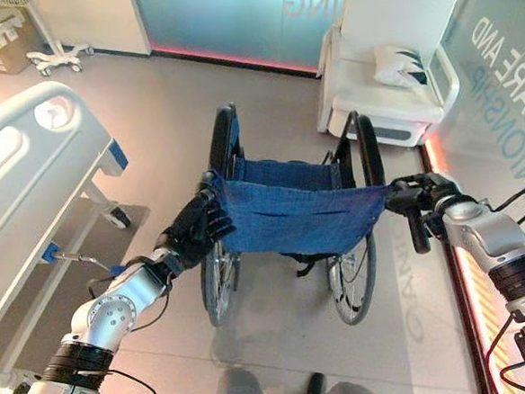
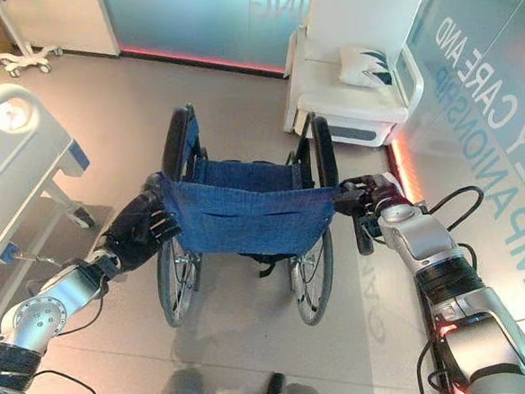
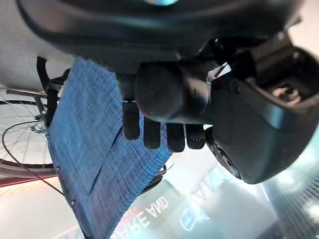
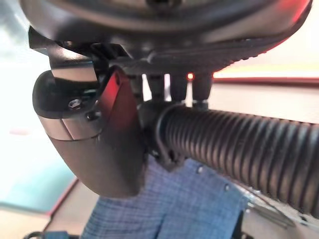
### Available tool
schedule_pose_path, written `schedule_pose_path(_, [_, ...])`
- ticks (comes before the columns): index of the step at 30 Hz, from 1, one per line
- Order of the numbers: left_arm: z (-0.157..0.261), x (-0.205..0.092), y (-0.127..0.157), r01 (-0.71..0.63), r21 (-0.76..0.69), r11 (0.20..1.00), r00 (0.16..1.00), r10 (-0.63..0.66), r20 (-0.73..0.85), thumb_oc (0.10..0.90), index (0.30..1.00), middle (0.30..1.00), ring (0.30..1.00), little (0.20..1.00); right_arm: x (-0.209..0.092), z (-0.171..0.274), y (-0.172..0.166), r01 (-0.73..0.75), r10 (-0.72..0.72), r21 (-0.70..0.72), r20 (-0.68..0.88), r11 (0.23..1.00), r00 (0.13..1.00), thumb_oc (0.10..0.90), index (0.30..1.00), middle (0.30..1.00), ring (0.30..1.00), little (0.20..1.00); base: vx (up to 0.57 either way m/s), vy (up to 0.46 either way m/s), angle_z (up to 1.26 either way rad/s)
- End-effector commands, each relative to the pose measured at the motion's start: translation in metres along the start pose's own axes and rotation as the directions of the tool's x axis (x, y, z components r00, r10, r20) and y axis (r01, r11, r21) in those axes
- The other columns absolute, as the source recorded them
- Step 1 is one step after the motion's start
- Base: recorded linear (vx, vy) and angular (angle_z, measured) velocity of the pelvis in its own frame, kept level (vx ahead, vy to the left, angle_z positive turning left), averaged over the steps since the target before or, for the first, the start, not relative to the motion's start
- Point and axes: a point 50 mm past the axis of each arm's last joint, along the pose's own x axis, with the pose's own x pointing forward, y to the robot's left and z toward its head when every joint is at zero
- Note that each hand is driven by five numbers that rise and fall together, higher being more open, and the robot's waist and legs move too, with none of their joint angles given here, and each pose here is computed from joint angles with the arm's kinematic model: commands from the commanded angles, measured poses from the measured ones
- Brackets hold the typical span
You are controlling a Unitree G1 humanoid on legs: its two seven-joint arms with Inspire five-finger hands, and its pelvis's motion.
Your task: Push the wheelchair next to the bed
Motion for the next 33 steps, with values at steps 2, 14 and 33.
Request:
schedule_pose_path(2, [0.129, -0.025, -0.086, 0.453, 0.077, 0.888, 0.673, -0.397, 0.625, 0.400, 0.300, 0.300, 0.300, 0.300, -0.018, 0.031, 0.022, -0.238, 0.257, -0.111, 0.206, 0.965, 0.944, 0.400, 0.300, 0.300, 0.300, 0.300, 0.40, 0.096, -0.19])
schedule_pose_path(14, [0.147, -0.042, -0.091, 0.431, 0.147, 0.890, 0.668, -0.425, 0.611, 0.400, 0.300, 0.300, 0.300, 0.300, -0.027, 0.047, 0.013, -0.304, 0.332, -0.143, 0.273, 0.942, 0.903, 0.400, 0.300, 0.300, 0.300, 0.300, 0.38, 0.169, -0.36])
schedule_pose_path(33, [0.154, -0.038, -0.106, 0.483, 0.140, 0.864, 0.632, -0.455, 0.628, 0.400, 0.300, 0.300, 0.300, 0.300, -0.029, 0.076, 0.003, -0.236, 0.281, -0.173, 0.320, 0.956, 0.905, 0.400, 0.300, 0.300, 0.300, 0.300, 0.32, 0.028, 0.12])
